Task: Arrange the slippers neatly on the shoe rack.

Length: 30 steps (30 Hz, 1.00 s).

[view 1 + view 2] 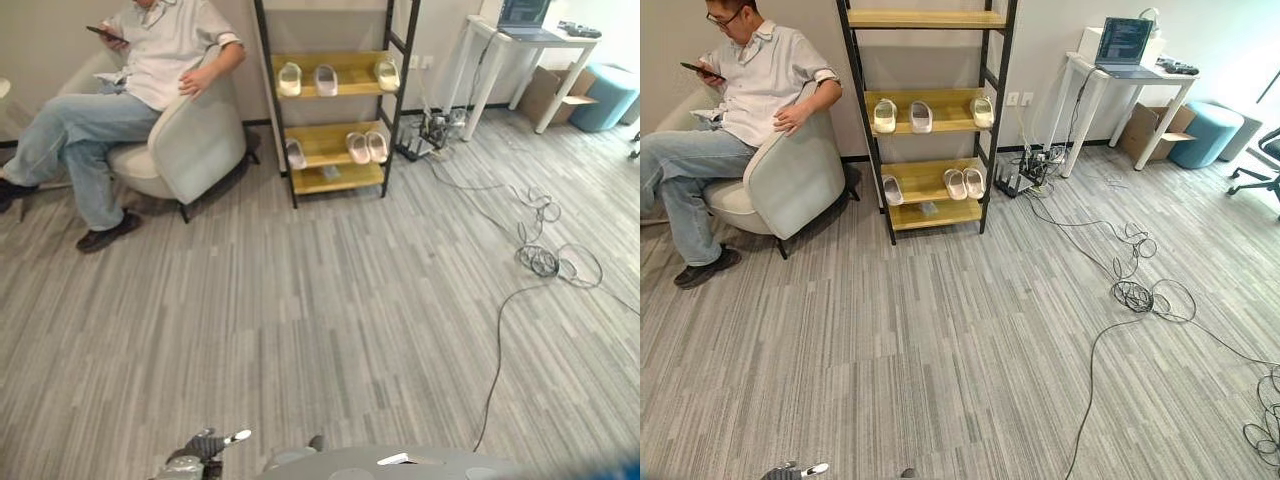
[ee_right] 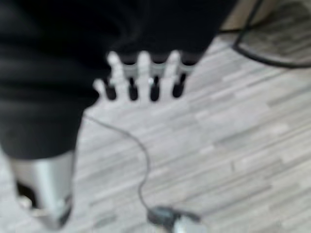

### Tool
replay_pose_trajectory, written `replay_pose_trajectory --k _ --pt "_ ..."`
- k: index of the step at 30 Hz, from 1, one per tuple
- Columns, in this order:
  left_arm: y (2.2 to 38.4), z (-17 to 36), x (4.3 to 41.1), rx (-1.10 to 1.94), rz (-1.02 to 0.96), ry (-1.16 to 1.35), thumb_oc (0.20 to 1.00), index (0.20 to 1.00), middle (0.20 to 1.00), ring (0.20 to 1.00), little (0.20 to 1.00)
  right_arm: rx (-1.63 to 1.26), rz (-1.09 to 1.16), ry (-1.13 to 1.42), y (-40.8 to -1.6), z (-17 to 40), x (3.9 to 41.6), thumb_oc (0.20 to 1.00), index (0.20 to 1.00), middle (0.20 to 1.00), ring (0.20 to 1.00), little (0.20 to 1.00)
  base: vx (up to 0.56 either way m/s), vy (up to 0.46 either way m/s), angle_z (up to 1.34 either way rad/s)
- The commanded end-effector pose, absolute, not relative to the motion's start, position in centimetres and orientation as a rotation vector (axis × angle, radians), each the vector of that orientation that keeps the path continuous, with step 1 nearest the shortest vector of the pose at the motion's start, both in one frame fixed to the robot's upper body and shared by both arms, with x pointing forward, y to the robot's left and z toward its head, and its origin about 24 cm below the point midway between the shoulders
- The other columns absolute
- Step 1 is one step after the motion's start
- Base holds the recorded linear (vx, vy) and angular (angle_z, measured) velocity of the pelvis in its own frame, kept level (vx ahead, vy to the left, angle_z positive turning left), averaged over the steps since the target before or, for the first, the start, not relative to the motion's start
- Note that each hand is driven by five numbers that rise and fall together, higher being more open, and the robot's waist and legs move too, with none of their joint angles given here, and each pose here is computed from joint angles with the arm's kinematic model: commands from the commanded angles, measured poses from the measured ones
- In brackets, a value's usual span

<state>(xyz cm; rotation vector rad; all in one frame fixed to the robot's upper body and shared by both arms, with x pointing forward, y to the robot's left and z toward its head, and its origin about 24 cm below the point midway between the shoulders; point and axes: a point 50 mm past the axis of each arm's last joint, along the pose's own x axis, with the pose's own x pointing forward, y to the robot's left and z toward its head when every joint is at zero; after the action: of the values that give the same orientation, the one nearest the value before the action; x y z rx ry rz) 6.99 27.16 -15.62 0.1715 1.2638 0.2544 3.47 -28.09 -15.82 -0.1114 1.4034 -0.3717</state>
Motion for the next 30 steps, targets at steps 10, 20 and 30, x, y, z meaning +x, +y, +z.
replay_pose_trajectory --k 10,20,30 --pt "24.2 -16.1 9.2 0.279 0.056 1.241 1.0 1.0 1.0 1.0 1.0 -0.139 -0.336 1.38 -27.7 -15.9 4.3 1.0 1.0 1.0 1.0 1.0 0.0 -0.051 0.0" --pt "23.5 -15.5 11.9 0.309 0.009 1.151 1.0 1.0 1.0 1.0 1.0 -0.15 -0.309 1.37 -27.5 -15.9 5.2 1.0 1.0 1.0 1.0 1.0 -0.01 -0.169 -0.13" --pt "22.2 -15.8 11.8 0.342 -0.057 1.142 1.0 1.0 1.0 1.0 1.0 -0.122 -0.389 1.36 -29.0 -15.4 4.7 1.0 1.0 1.0 1.0 1.0 0.14 -0.131 -0.2"
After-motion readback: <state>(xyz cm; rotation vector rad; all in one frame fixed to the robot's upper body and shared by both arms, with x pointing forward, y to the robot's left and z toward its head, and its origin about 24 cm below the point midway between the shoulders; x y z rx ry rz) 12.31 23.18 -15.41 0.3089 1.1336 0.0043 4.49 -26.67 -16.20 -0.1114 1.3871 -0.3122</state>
